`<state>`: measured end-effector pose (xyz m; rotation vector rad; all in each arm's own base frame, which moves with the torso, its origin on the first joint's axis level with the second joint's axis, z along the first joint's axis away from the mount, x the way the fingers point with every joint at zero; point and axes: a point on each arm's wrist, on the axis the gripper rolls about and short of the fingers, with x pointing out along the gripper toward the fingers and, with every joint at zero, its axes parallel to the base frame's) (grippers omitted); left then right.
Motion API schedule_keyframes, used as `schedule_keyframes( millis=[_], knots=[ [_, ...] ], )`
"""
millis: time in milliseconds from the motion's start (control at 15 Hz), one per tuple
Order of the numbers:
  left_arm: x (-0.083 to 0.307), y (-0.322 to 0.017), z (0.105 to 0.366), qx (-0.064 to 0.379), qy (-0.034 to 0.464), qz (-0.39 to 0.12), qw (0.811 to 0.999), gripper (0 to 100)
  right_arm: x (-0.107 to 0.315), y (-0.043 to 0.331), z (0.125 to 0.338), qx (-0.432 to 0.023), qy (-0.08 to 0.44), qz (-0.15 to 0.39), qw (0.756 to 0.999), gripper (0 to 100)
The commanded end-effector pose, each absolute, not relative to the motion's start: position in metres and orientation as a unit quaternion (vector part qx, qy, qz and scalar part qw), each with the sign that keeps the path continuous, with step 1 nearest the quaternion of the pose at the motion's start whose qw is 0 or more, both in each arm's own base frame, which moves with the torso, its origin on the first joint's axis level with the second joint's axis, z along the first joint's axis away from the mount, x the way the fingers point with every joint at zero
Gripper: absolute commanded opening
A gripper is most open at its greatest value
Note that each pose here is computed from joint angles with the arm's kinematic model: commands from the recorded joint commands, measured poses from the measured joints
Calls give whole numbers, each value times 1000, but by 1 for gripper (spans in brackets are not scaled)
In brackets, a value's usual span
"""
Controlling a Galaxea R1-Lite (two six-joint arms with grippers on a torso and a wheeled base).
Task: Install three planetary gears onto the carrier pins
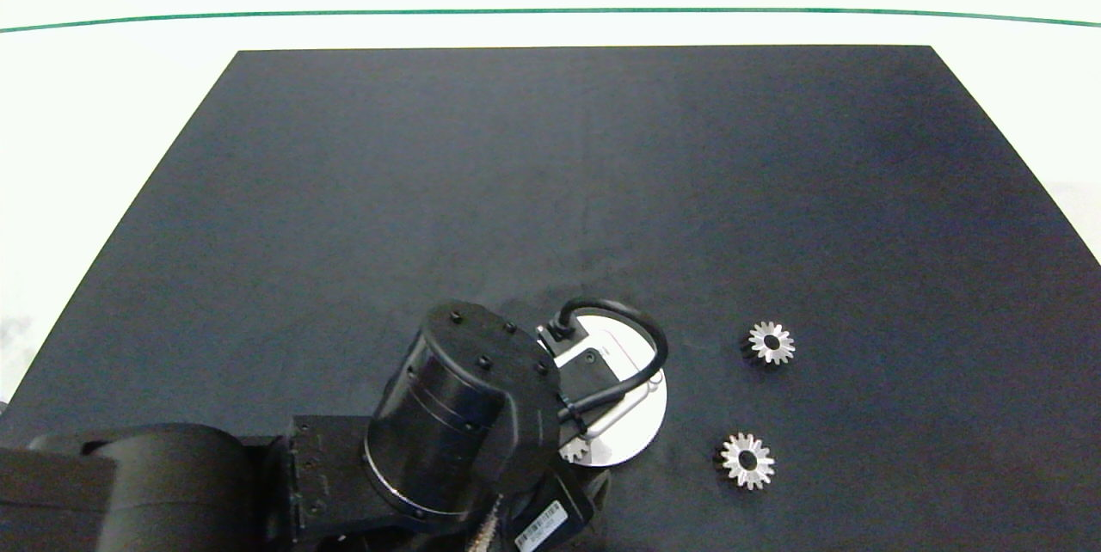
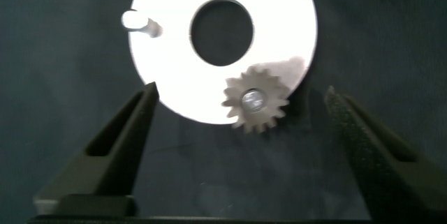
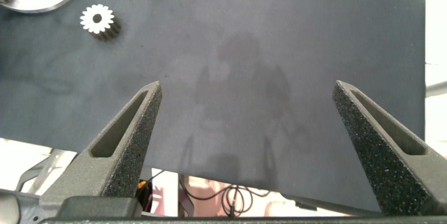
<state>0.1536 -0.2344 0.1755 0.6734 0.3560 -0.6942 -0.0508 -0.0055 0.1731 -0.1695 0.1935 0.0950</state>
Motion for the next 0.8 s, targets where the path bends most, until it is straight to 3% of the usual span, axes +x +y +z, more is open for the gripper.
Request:
schedule_keyframes(
  millis=[67, 200, 467, 667, 800],
  knots=[
    [157, -167, 230, 263, 127, -251, 923, 100, -36, -5, 179, -89, 139, 36, 986, 100],
    [158, -122, 243, 246, 143, -179, 942, 100, -25, -3, 180, -89, 170, 46, 980, 100],
    [132, -63, 256, 206, 119, -78, 968, 100, 30, 5, 193, -85, 240, 120, 960, 100],
    [110, -47, 259, 185, 92, -59, 977, 100, 69, 21, 187, -147, 294, 215, 920, 100],
    [98, -40, 261, 178, 76, -55, 980, 100, 87, 36, 181, -172, 310, 244, 903, 100]
  ],
)
